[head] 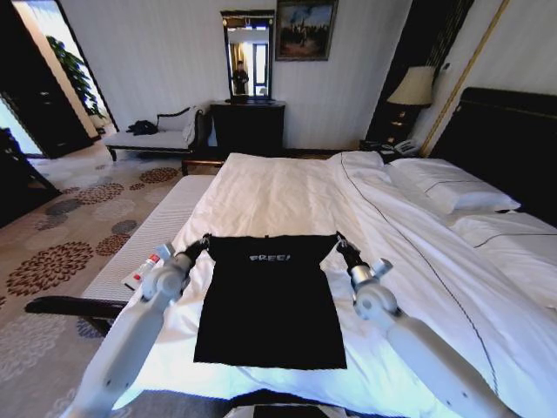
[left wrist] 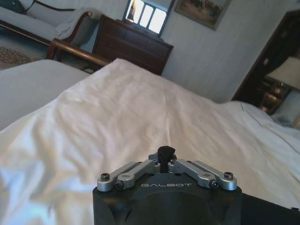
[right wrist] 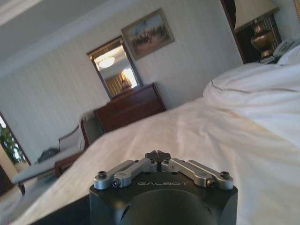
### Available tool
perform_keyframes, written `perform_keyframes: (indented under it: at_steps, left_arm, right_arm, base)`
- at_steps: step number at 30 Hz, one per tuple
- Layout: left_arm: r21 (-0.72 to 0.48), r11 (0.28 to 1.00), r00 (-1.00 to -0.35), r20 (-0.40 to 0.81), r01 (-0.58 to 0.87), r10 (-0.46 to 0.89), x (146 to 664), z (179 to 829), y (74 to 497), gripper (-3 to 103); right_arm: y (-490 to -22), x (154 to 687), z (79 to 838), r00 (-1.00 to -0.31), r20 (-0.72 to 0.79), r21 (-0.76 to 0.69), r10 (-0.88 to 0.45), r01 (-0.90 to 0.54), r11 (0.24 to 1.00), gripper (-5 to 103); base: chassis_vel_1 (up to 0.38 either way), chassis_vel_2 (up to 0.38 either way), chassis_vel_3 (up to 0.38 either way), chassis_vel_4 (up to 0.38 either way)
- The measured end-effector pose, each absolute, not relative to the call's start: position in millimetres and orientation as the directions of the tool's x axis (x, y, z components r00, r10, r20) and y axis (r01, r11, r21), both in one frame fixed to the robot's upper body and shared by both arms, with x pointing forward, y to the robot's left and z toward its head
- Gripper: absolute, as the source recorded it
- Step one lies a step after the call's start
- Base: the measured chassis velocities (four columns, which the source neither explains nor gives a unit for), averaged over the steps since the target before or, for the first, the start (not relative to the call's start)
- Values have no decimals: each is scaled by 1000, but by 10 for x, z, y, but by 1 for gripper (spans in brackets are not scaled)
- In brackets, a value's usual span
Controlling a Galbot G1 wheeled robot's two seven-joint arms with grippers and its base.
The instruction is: Fold the clothes on the bed.
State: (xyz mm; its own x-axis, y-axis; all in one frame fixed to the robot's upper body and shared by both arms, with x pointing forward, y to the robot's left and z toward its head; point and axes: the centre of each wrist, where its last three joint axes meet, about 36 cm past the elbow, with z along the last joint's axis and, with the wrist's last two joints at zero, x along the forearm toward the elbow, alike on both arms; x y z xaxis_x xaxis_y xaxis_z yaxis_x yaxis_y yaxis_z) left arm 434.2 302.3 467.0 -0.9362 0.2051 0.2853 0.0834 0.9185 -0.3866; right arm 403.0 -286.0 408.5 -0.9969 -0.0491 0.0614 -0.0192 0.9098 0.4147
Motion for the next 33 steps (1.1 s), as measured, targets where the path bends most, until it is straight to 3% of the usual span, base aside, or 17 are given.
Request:
perform_keyframes:
  at_steps: [7,16,33]
  left_arm:
    - [-344,937,-919,343,68,192,3839,4650,3077,2]
    - [-292,956,-884,439,29,161,3422,4490,3138,2]
    - [-203,979,-810,568,35,146,3165,4206,3050,2]
  right_arm:
    - [-2772,3446,3954,-992,124,411,-38,16,911,0]
    - [-2712,3135,3915,-988,156,404,-8,57,913,0]
    - [-2689,2761,3507,-963,255,335,85,170,927,0]
  base:
    - [0,0,0,0]
    - [0,0,0,0]
    - [0,0,0,0]
